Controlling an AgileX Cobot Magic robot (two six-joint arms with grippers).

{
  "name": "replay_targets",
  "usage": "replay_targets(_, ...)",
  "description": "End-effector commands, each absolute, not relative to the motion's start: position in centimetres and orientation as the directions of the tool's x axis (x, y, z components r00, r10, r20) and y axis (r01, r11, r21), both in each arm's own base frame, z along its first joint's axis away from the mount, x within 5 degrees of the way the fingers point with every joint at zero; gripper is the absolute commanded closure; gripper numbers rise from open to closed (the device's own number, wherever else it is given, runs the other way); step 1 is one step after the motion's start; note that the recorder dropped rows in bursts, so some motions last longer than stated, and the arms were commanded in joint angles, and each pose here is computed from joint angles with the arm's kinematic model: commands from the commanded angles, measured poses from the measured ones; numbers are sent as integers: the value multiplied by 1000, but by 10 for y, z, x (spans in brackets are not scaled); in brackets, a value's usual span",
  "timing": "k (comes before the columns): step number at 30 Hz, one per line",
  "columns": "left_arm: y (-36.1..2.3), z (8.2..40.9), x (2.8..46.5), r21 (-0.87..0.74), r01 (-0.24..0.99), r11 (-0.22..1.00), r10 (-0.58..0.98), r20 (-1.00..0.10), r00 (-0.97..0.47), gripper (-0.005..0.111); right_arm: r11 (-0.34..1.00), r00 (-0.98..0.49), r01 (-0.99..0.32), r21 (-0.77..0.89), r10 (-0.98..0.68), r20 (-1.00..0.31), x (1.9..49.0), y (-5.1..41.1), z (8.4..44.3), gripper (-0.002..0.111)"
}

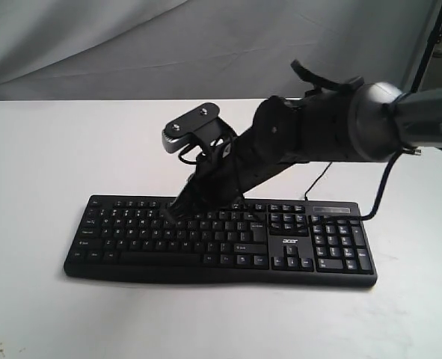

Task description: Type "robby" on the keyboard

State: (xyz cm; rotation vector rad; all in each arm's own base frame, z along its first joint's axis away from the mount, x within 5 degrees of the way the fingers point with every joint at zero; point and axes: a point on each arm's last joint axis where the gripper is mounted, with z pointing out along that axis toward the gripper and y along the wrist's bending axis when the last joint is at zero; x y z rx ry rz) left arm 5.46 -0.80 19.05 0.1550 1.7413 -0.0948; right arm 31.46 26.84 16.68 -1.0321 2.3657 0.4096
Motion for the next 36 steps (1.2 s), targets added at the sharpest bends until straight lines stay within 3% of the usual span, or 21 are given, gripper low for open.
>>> replay_targets(1,-8,190,55,26,163,986,52,-985,-163,107,601,-514,-797,55,-629,-583,302,299,172,108)
replay_targets(10,-8,190,55,26,163,986,52,-985,-163,107,581,-514,-811,71,-648,-562,289,320,141,108)
replay_targets(36,-8,190,55,26,163,986,52,-985,-163,107,598,-526,-800,59,-649,-550,294,322,116,108)
